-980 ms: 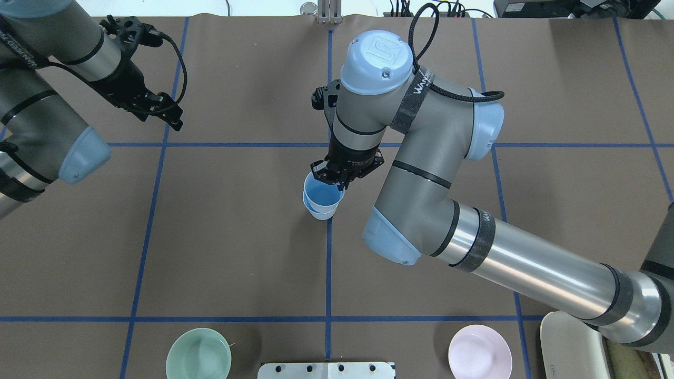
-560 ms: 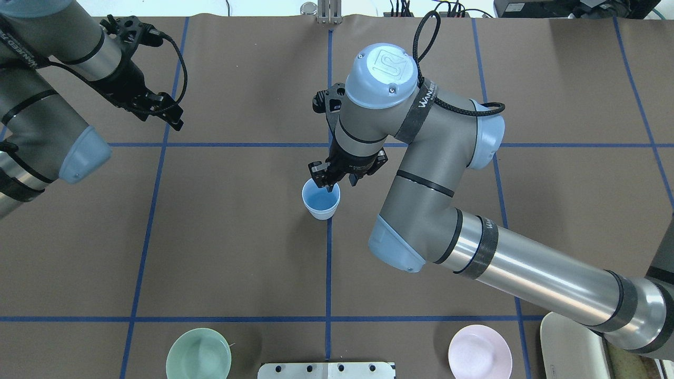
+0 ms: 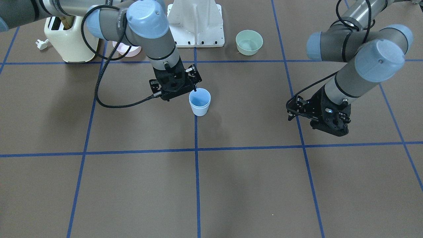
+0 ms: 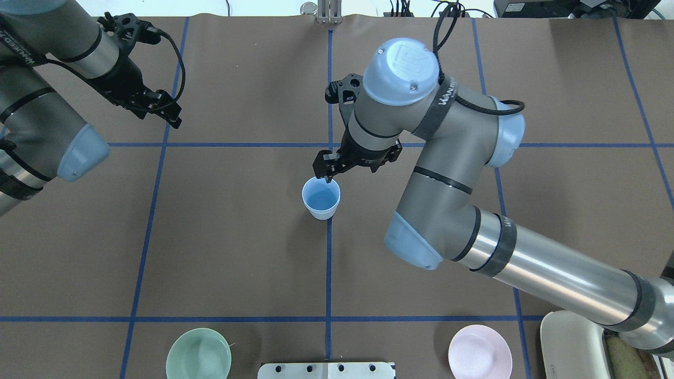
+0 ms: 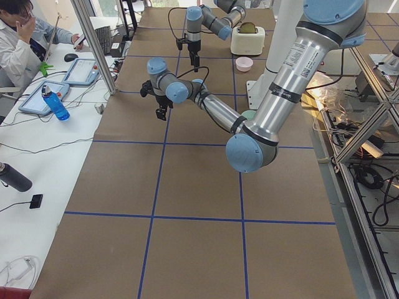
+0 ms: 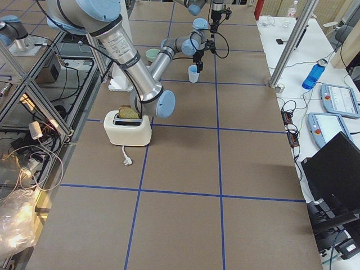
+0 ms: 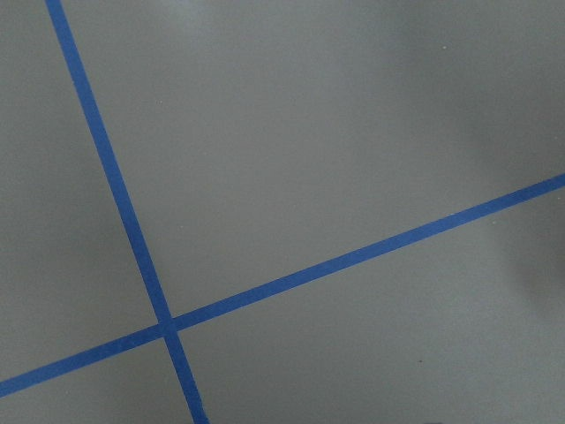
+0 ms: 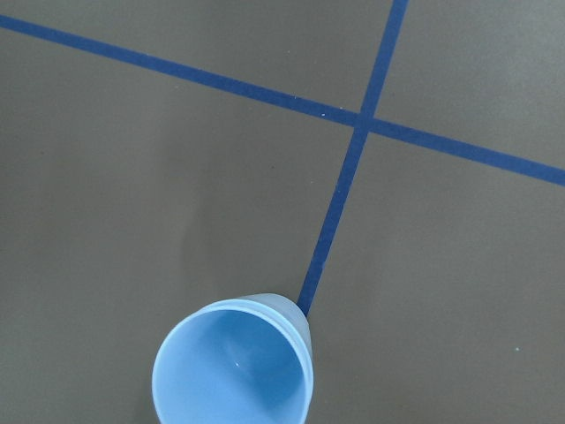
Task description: Stack blue cups with both arms
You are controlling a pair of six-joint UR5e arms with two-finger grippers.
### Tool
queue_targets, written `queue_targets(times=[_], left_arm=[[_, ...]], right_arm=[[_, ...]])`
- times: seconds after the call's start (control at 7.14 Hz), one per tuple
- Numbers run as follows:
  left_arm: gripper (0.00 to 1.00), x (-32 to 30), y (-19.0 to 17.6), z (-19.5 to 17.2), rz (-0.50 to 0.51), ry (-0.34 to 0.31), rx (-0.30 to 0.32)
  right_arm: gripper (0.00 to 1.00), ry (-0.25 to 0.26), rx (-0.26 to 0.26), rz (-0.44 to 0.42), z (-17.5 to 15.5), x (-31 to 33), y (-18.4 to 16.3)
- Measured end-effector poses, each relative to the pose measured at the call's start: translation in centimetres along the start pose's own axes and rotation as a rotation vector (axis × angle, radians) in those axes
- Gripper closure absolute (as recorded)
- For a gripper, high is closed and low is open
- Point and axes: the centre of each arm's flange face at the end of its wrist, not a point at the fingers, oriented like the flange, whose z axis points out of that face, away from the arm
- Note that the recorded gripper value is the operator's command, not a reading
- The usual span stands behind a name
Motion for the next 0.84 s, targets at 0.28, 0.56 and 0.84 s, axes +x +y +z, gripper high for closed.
queue_targets(times=[0.28,0.56,0.84], left_arm=[[0.02,-1.5,-0.5,-1.7,-0.025,0.012,0.011],[0.00,-4.4,-0.7,-3.8,-0.063,0.002,0.033],[0.00,-10.1,0.5,-5.3,-0.047,-0.036,0.039]], right_arm=[[0.00,-0.027,0.088,0.191,-5.4,10.3,-2.2],[0.00,-0.028,0.148,0.320,-10.1,20.4,-4.4],[0.00,0.002,0.173,0.368,-12.9,30.5,-4.7]])
